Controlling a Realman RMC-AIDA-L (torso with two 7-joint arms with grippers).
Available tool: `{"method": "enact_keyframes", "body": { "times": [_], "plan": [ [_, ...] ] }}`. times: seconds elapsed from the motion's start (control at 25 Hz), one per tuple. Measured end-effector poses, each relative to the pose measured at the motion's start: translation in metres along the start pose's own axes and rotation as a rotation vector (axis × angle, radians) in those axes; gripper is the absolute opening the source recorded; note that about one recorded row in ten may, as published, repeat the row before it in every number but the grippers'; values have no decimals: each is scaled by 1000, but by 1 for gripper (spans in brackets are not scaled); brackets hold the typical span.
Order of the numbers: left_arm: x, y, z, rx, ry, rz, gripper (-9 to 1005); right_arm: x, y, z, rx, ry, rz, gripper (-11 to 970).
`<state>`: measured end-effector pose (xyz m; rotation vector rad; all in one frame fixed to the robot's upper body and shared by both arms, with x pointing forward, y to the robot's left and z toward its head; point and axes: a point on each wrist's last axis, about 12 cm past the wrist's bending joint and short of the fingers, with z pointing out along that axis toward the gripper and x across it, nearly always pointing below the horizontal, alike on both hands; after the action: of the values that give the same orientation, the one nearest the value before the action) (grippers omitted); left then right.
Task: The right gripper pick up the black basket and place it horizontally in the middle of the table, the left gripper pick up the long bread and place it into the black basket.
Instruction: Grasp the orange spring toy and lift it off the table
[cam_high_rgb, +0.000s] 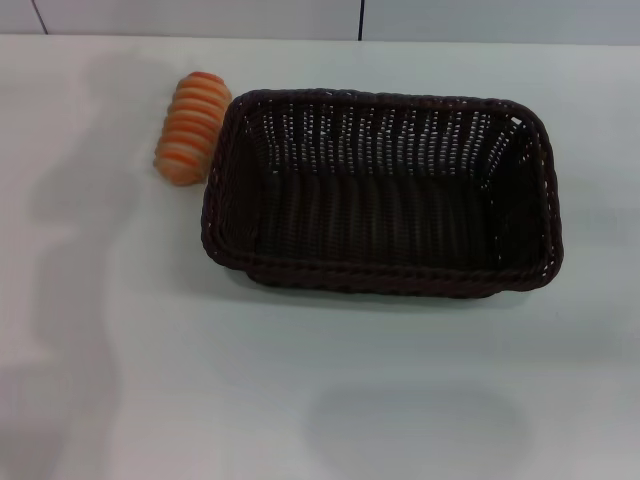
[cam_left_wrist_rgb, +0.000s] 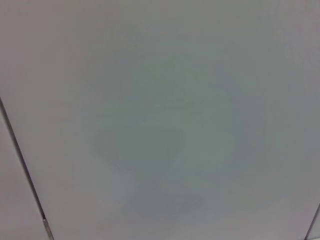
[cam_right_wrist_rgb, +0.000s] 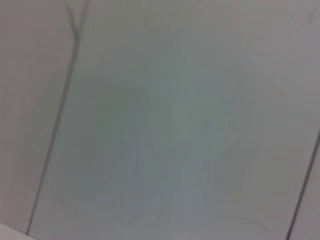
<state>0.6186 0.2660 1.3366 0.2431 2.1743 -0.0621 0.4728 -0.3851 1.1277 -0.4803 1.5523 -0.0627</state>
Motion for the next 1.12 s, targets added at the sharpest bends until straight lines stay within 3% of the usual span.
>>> {"method": "enact_keyframes", "body": {
  "times": [0.08,0.28,0.88,0.92,1.12],
  "plan": [
    [0,0,2,3,6,-2,705,11,-1,-7,-14,-43,-75,542],
    [1,-4,10,20,34,-20,703,28,-5,-12,7,-35,-92,542],
    [-3,-20,63,95,211,-4,699,24,-3,-10,-18,-58,-107,542],
    [-1,-21,76,93,248,13,698,24,-3,-10,-18,-58,-107,542],
    [8,-20,96,88,292,10,697,23,-1,-9,-34,-68,-111,542]
  ]
}}
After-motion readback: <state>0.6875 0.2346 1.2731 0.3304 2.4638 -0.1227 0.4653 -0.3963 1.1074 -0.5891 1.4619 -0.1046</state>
